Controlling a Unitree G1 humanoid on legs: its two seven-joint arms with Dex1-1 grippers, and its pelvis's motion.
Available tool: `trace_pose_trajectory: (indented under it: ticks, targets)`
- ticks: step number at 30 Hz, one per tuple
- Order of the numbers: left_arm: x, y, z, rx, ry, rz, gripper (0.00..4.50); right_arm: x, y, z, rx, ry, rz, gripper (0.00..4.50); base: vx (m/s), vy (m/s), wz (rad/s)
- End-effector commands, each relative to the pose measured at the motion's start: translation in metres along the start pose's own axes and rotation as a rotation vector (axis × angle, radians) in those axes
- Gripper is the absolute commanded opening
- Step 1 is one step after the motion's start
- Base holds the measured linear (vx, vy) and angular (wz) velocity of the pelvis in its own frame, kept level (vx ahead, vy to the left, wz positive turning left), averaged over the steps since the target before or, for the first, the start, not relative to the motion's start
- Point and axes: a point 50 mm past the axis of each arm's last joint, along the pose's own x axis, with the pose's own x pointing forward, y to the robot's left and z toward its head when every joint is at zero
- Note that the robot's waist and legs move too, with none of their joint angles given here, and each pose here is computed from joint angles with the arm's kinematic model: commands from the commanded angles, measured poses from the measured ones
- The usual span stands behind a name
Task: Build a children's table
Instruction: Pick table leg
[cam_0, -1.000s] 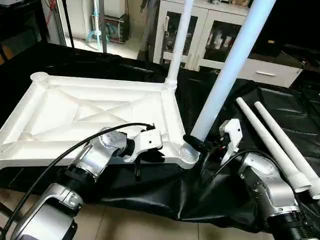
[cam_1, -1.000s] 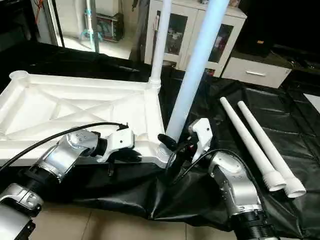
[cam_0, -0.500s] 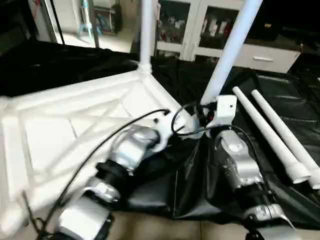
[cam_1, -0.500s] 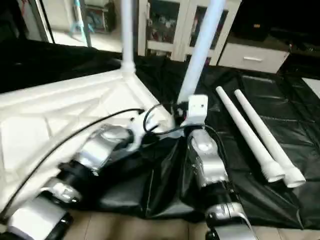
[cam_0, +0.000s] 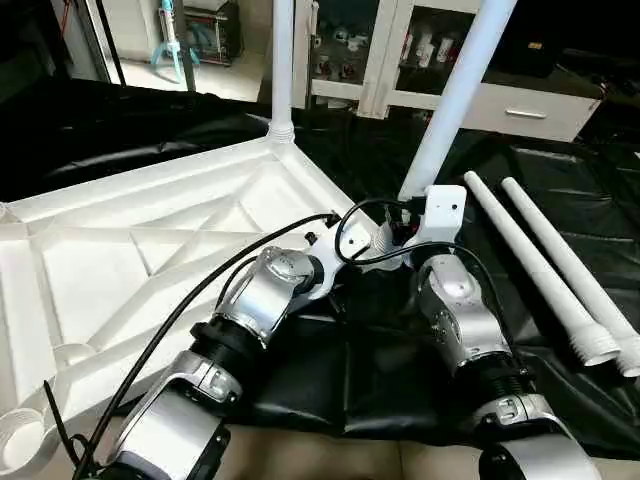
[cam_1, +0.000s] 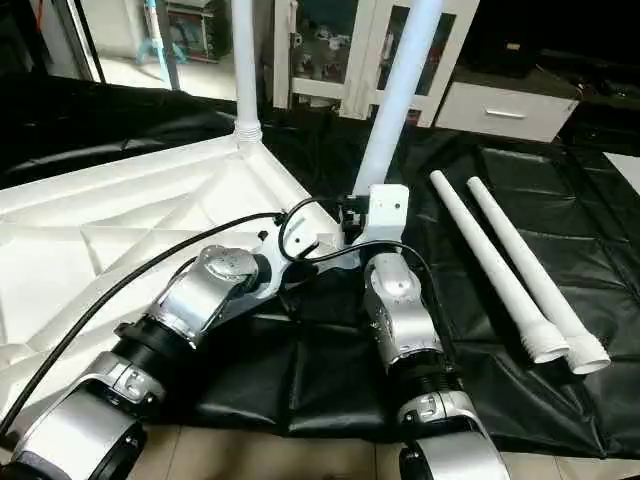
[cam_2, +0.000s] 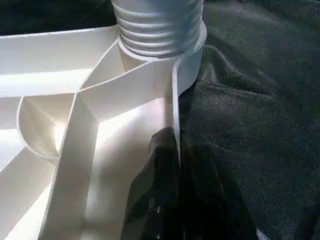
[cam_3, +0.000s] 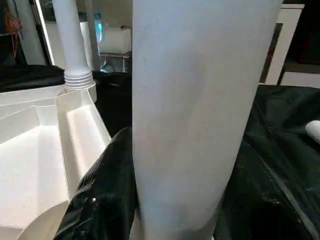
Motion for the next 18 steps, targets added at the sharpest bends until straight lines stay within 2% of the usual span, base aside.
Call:
trace_pose_trajectory:
  ticks: [1, 2, 7, 18]
  targets:
    - [-0.011, 0.011, 0.006, 0.021, -0.033, 0.038, 0.00, -0.018, -0.037, -0.042, 0.002, 0.185, -0.133, 2.18, 0.000, 0.000, 0.00]
    - [-0.011, 0.011, 0.006, 0.021, -0.032, 0.037, 0.00, -0.018, -0.037, -0.041, 0.002, 0.179, -0.126, 2.39, 0.000, 0.000, 0.00]
    - [-0.012, 0.013, 0.006, 0.021, -0.032, 0.035, 0.00, -0.016, -0.029, -0.032, 0.030, 0.115, -0.037, 2.67, 0.000, 0.000, 0.00]
    - [-0.013, 0.015, 0.003, 0.034, -0.023, 0.028, 0.00, -0.018, -0.027, -0.017, 0.041, 0.040, 0.076, 3.61, 0.000, 0.000, 0.00]
